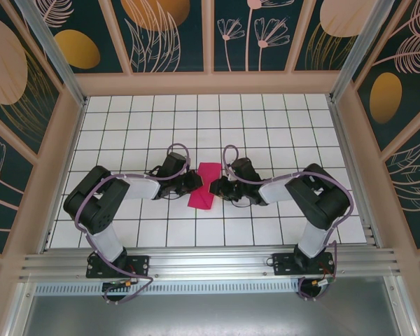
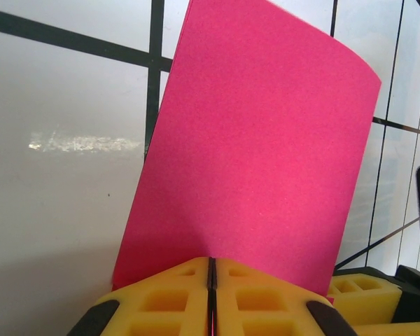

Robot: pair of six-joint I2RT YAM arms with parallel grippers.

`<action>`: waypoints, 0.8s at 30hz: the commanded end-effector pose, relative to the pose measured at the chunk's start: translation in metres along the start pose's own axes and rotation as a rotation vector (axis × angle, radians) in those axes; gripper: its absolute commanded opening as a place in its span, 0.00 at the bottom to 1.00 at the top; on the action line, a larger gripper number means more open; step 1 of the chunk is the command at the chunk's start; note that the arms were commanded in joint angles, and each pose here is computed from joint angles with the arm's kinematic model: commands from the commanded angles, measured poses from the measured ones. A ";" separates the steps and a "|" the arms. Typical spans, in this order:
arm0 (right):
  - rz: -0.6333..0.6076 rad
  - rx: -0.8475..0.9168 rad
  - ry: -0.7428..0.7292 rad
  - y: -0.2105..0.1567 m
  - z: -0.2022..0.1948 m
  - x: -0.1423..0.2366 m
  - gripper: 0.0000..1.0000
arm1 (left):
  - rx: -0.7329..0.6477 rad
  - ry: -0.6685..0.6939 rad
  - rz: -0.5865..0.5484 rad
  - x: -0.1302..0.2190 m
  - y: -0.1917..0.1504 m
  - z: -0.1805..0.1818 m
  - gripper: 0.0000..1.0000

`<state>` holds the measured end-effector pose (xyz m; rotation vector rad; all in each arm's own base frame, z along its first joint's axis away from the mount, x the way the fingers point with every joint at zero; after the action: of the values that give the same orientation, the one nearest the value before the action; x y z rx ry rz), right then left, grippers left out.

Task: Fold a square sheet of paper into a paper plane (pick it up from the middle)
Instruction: Turn over the paper at the center of the table.

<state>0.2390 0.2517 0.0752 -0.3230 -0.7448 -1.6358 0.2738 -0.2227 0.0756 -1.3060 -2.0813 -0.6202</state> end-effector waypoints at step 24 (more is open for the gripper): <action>-0.151 0.291 -0.755 0.050 0.055 0.133 0.01 | 0.011 -0.076 -0.460 0.107 0.018 -0.038 0.18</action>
<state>0.2617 0.2165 0.2084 -0.4383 -1.3069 -1.7196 0.2681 -0.1906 0.1835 -1.0314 -2.4691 -0.7235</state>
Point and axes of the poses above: each hand's point on the last joint's axis, 136 mm out from that joint toward the fingers, its own x axis back along the fingers, its own z axis along the line the jaws close on, y = z × x, the point moved 8 cm from there along x, back along the fingers, and after that the axes turned 10 degrees about x, right-handed, at the moved point
